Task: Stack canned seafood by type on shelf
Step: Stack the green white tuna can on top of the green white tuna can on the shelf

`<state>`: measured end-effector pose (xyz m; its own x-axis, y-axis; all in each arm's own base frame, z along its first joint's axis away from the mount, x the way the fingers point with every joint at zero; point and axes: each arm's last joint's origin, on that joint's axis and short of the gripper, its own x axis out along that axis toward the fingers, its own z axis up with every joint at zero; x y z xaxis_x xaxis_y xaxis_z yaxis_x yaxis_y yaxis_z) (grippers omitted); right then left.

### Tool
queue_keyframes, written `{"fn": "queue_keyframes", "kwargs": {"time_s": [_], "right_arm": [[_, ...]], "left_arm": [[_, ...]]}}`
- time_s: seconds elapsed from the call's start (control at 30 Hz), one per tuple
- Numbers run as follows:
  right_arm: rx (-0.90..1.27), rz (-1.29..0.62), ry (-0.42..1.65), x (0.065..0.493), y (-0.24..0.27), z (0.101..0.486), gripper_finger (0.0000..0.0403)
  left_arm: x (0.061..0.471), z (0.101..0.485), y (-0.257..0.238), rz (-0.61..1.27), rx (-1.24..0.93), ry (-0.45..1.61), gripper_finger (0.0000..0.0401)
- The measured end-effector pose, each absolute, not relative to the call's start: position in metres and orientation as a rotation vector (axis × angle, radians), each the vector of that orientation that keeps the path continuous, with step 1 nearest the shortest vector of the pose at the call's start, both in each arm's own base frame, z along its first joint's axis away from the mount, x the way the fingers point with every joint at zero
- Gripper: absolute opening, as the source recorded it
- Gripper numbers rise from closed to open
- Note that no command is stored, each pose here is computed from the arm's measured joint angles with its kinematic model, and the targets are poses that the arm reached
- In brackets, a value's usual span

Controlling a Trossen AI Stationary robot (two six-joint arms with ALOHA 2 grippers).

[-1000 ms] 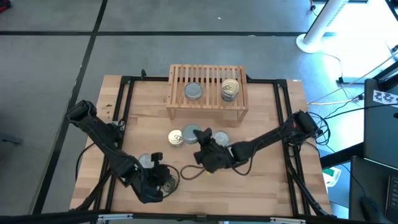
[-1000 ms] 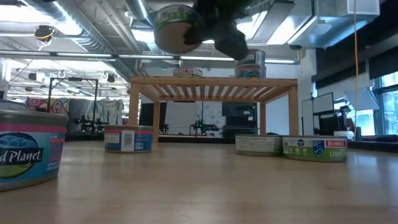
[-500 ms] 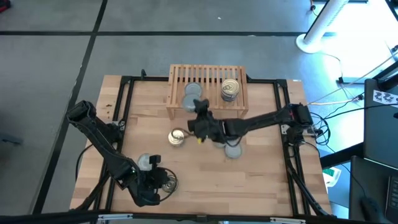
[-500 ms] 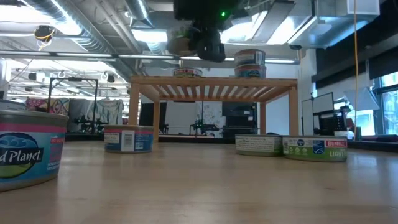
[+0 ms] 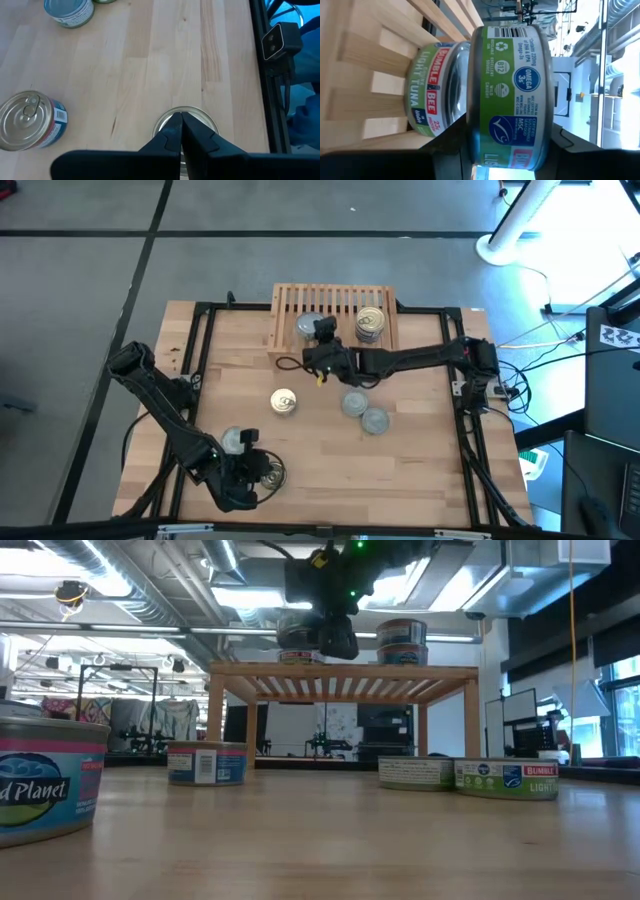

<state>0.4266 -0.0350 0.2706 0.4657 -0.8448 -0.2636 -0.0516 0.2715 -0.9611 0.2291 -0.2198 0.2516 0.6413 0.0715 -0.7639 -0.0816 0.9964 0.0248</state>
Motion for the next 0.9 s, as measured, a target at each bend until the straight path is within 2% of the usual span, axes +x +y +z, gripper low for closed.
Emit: {"fn": "queue_keyframes", "kwargs": {"time_s": [0.33, 0.63, 0.9], "right_arm": [[-1.178, -0.642, 0.969, 0.4257, -0.0464, 0.2692, 0.0139], [-1.199, -0.628, 0.986, 0.4253, -0.0461, 0.2685, 0.0163], [-1.200, -0.628, 0.986, 0.4253, -0.0460, 0.2685, 0.0167]], "left_arm": [[0.2294, 0.2518, -0.2193, 0.088, 0.020, 0.859, 0.0003], [0.2295, 0.2519, -0.2192, 0.090, 0.022, 0.857, 0.0004], [0.2295, 0.2519, -0.2192, 0.090, 0.022, 0.857, 0.0004]]}}
